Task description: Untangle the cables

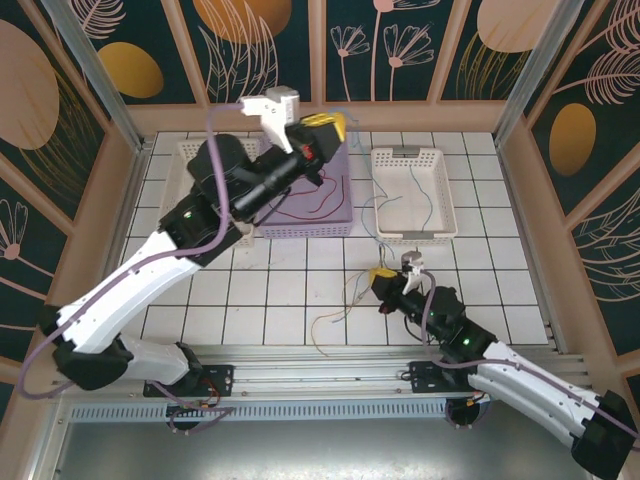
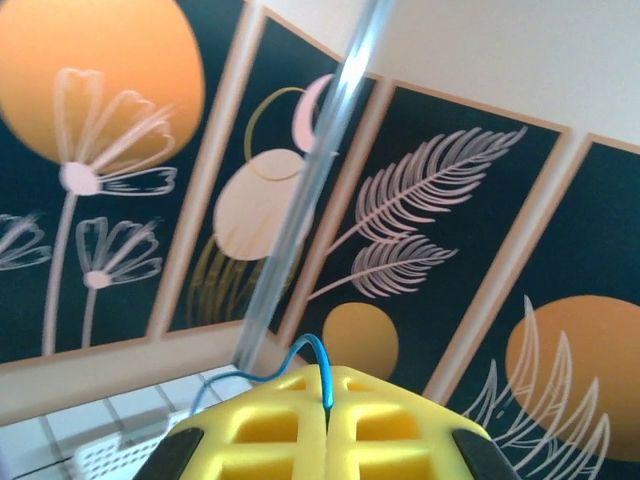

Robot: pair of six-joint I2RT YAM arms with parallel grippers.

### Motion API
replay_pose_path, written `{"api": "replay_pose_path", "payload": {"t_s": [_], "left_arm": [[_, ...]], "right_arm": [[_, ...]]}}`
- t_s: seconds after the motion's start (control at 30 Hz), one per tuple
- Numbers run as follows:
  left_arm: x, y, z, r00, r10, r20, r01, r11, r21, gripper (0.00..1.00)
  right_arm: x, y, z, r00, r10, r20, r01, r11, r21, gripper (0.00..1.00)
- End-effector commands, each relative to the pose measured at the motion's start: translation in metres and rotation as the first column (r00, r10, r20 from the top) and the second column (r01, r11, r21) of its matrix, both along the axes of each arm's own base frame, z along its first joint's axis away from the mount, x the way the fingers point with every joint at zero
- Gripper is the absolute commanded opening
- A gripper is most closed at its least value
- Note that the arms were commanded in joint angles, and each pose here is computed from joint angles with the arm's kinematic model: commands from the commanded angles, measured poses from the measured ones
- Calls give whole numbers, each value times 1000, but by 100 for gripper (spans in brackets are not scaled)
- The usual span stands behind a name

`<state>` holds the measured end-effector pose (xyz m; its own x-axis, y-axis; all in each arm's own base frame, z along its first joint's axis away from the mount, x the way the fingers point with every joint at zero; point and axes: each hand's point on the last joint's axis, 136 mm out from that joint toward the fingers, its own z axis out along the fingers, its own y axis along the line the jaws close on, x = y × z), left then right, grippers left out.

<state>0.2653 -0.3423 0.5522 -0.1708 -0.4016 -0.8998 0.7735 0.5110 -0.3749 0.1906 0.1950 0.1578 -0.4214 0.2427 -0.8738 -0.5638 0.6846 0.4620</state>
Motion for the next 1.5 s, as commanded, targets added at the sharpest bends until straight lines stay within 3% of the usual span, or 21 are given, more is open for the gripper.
{"api": "replay_pose_path", "payload": {"t_s": [0.0,0.47,0.7,0.87,1.17,1.47], "left_arm": [[-13,-17,45,984,-97,150,113,988,-105,0],[83,-133,-3,982,-173,77,177,983,-51,0],[123,-145,-20,985,-169,39,172,980,-95,0],[143,-159,-51,984,-177,-8,176,980,-89,0],[160,-186,-117,967,-221,-124,215,975,-59,0],[164,-188,-188,950,-207,-234,203,978,-43,0]], "right_arm": [[1,-9,-11,999,-41,-19,41,999,1,0],[-20,-2,1,998,33,56,-37,997,66,0],[-21,-1,1,998,42,55,-46,996,73,0],[-22,-1,1,997,43,56,-47,996,73,0],[-18,-6,0,999,10,53,-14,998,65,0],[-17,-8,2,998,-6,55,2,998,70,0]]}}
